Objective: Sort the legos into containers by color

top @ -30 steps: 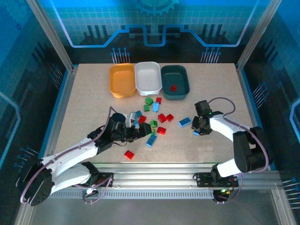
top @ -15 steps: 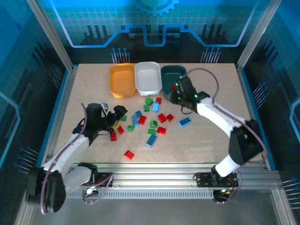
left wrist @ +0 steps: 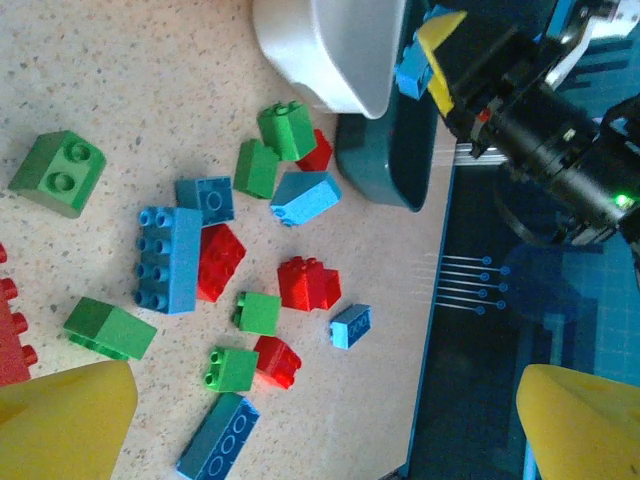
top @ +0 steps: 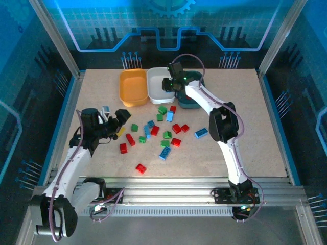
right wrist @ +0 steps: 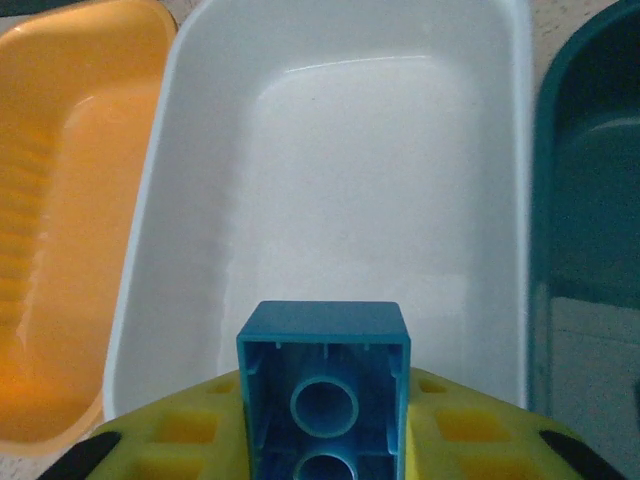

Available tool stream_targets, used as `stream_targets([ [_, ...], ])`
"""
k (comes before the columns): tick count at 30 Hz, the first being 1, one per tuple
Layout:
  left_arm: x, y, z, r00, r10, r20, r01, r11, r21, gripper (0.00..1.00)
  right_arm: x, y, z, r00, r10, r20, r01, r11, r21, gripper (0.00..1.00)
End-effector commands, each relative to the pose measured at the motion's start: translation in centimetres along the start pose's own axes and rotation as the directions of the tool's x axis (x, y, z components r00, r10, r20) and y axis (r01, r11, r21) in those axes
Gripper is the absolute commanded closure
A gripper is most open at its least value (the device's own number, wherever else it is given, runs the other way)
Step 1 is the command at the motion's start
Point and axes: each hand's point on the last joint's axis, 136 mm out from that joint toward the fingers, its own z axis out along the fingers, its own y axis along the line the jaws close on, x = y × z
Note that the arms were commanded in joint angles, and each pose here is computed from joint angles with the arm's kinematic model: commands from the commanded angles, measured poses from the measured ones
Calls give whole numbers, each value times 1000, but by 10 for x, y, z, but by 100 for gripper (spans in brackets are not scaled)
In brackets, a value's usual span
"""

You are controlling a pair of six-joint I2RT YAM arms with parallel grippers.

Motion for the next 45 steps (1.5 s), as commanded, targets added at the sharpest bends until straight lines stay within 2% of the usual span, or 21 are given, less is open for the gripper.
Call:
stream_targets([
  [1, 10, 8, 4, 998, -9, -66, 8, 1000, -12, 1, 11, 7, 2, 996, -39, -74, 39, 999, -11, 53],
  [6, 15, 11, 4, 997, -13, -76, 13, 1000, 0, 1, 0, 16, -29, 997, -71, -29, 70, 997, -18, 37],
  [7, 16, 12, 3, 997, -12, -73, 11, 1000, -8, 1, -10, 20, -48, 997, -80, 12, 80, 997, -23, 35],
  [10, 25, 18, 2, 997, 16, -78, -21, 998, -60, 1, -6, 19, -79, 996, -87, 25, 88, 996, -17, 35],
  [14, 56, 26, 10, 981, 145, -127, -168, 967, -190, 1, 31, 10, -116, 995, -87, 40, 87, 996, -6, 35],
  [16, 77, 32, 17, 960, 218, -178, -258, 933, -250, 1, 63, -2, -129, 996, -82, 25, 82, 997, 10, 35],
  [18, 89, 43, 22, 939, 273, -210, -330, 886, -325, 5, 95, -19, -137, 997, -71, -5, 72, 996, 45, 35],
  [21, 85, 68, 21, 927, 307, -214, -373, 802, -467, 10, 138, -48, -146, 997, -65, -46, 69, 993, 98, 35],
  [23, 83, 76, 26, 928, 307, -213, -373, 780, -503, 10, 158, -63, -150, 995, -68, -74, 77, 988, 131, 35],
  [25, 81, 79, 37, 919, 322, -229, -395, 765, -509, 18, 172, -72, -153, 993, -76, -95, 89, 985, 146, 35],
  [28, 82, 77, 57, 898, 342, -278, -439, 743, -505, 31, 182, -78, -150, 991, -72, -108, 88, 985, 149, 36],
  [29, 84, 75, 63, 887, 355, -296, -460, 735, -498, 32, 183, -79, -148, 991, -68, -111, 83, 986, 142, 36],
  [32, 89, 79, 77, 853, 393, -344, -522, 676, -520, 33, 183, -78, -143, 991, -59, -119, 74, 989, 129, 36],
  [38, 71, 103, 86, 844, 405, -352, -532, 545, -648, 34, 178, -80, -146, 994, -51, -97, 62, 991, 116, 36],
  [45, 61, 106, 109, 798, 457, -392, -592, 478, -649, 36, 181, -87, -148, 996, -18, -89, 26, 995, 101, 36],
])
